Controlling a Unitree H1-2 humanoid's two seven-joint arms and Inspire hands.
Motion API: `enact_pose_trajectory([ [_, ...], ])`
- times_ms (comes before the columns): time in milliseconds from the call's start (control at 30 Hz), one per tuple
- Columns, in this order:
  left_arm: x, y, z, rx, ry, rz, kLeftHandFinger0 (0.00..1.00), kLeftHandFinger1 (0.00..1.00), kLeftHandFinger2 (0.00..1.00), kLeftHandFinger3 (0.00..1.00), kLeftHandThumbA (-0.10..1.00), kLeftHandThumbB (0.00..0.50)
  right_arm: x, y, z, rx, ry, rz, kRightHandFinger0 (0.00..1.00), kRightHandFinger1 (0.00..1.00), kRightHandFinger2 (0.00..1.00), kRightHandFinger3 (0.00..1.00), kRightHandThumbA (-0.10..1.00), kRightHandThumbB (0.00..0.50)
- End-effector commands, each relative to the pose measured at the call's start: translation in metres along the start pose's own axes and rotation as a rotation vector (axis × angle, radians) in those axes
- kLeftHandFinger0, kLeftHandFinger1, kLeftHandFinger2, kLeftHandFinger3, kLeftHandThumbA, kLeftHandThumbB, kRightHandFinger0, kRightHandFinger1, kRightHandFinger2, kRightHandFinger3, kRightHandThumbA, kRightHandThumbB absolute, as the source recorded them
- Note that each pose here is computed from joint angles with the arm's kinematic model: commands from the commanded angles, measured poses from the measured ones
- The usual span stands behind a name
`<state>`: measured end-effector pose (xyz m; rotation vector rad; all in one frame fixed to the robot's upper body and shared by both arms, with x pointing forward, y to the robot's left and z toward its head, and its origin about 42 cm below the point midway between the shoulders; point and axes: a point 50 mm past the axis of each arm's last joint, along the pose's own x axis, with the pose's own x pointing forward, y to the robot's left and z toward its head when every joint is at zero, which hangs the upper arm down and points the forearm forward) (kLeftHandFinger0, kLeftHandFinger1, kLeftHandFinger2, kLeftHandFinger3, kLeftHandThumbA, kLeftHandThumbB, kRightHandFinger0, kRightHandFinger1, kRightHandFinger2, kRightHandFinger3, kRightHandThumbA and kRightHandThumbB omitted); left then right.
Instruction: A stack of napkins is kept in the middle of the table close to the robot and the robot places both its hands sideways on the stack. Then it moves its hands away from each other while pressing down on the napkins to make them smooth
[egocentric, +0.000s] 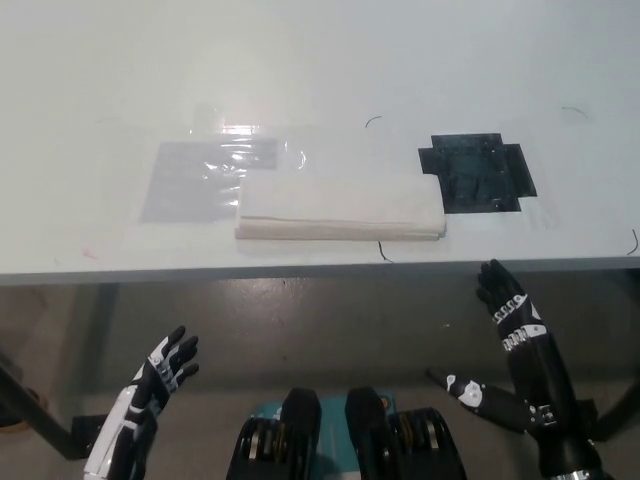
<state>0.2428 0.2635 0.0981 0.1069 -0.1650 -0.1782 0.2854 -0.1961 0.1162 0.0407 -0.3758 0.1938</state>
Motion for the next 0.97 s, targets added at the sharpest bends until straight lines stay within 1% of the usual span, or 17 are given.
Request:
enact_pose_trajectory([
  [0, 0.008, 0.006, 0.005, 0.02, -0.027, -0.008, 1.0, 1.0, 1.0, 1.0, 1.0, 0.245, 0.001, -0.004, 0.009, -0.028, -0.068, -0.019, 1.0, 1.0, 1.0, 1.0, 1.0, 0.126],
  [67, 0.009, 0.005, 0.005, 0.018, -0.025, -0.014, 1.0, 1.0, 1.0, 1.0, 1.0, 0.24, -0.002, -0.006, 0.007, -0.02, -0.059, -0.031, 1.0, 1.0, 1.0, 1.0, 1.0, 0.125],
  [100, 0.009, 0.005, 0.005, 0.015, -0.021, -0.017, 1.0, 1.0, 1.0, 1.0, 1.0, 0.238, -0.003, -0.006, 0.006, -0.016, -0.052, -0.033, 1.0, 1.0, 1.0, 1.0, 1.0, 0.112],
  [133, 0.007, 0.006, 0.004, 0.016, -0.007, -0.016, 1.0, 1.0, 1.0, 1.0, 1.0, 0.241, -0.008, -0.005, 0.004, -0.011, -0.03, -0.039, 1.0, 1.0, 1.0, 1.0, 1.0, 0.11],
  [167, 0.005, 0.006, 0.004, 0.019, -0.001, -0.011, 1.0, 1.0, 1.0, 1.0, 1.0, 0.23, -0.011, -0.004, 0.003, -0.022, -0.023, -0.043, 1.0, 1.0, 1.0, 1.0, 1.0, 0.09],
  [200, 0.005, 0.006, 0.003, 0.022, 0.002, -0.009, 1.0, 1.0, 1.0, 1.0, 1.0, 0.23, -0.014, -0.004, 0.002, -0.022, -0.018, -0.048, 1.0, 1.0, 1.0, 1.0, 1.0, 0.077],
  [300, 0.004, 0.006, 0.002, 0.015, 0.01, -0.001, 1.0, 1.0, 1.0, 1.0, 1.0, 0.207, -0.018, -0.002, -0.001, -0.015, 0.003, -0.055, 1.0, 1.0, 1.0, 1.0, 1.0, 0.054],
  [333, 0.006, 0.006, 0.002, 0.02, 0.003, 0.003, 1.0, 1.0, 1.0, 1.0, 1.0, 0.211, -0.017, -0.001, 0.0, -0.016, 0.008, -0.055, 1.0, 1.0, 1.0, 1.0, 1.0, 0.038],
  [367, 0.007, 0.006, 0.002, 0.021, 0.001, 0.005, 1.0, 1.0, 1.0, 1.0, 1.0, 0.211, -0.017, -0.001, 0.0, -0.018, 0.011, -0.054, 1.0, 1.0, 1.0, 1.0, 1.0, 0.034],
  [400, 0.01, 0.006, 0.003, 0.028, 0.001, 0.012, 1.0, 1.0, 1.0, 1.0, 1.0, 0.225, -0.015, -0.001, 0.001, -0.015, 0.018, -0.053, 1.0, 1.0, 1.0, 1.0, 1.0, 0.031],
  [467, 0.01, 0.006, 0.003, 0.033, 0.006, 0.018, 1.0, 1.0, 1.0, 1.0, 1.0, 0.236, -0.015, -0.001, 0.0, -0.016, 0.02, -0.043, 1.0, 1.0, 1.0, 1.0, 1.0, 0.014],
  [533, 0.01, 0.007, 0.004, 0.024, 0.01, 0.025, 1.0, 1.0, 1.0, 1.0, 1.0, 0.238, -0.014, 0.0, -0.001, -0.013, 0.028, -0.04, 1.0, 1.0, 1.0, 1.0, 1.0, 0.014],
  [567, 0.01, 0.007, 0.004, 0.018, 0.007, 0.025, 1.0, 1.0, 1.0, 1.0, 1.0, 0.223, -0.013, 0.0, -0.001, -0.012, 0.029, -0.038, 1.0, 1.0, 1.0, 1.0, 1.0, 0.007],
  [667, 0.012, 0.009, 0.006, 0.017, 0.0, 0.024, 1.0, 1.0, 1.0, 1.0, 1.0, 0.217, -0.011, -0.001, -0.002, -0.011, 0.033, -0.035, 1.0, 1.0, 1.0, 1.0, 1.0, 0.01],
  [767, 0.016, 0.009, 0.006, 0.012, 0.0, 0.024, 1.0, 1.0, 1.0, 1.0, 1.0, 0.237, -0.009, -0.001, -0.003, -0.009, 0.039, -0.037, 1.0, 1.0, 1.0, 1.0, 1.0, 0.009],
  [833, 0.018, 0.01, 0.007, 0.014, -0.004, 0.022, 1.0, 1.0, 1.0, 1.0, 1.0, 0.239, -0.008, -0.002, -0.003, 0.0, 0.041, -0.037, 1.0, 1.0, 1.0, 1.0, 1.0, 0.014],
  [933, 0.019, 0.01, 0.008, 0.006, -0.007, 0.024, 1.0, 1.0, 1.0, 1.0, 1.0, 0.222, -0.004, -0.002, -0.003, 0.01, 0.048, -0.039, 1.0, 1.0, 1.0, 1.0, 0.99, 0.023],
])
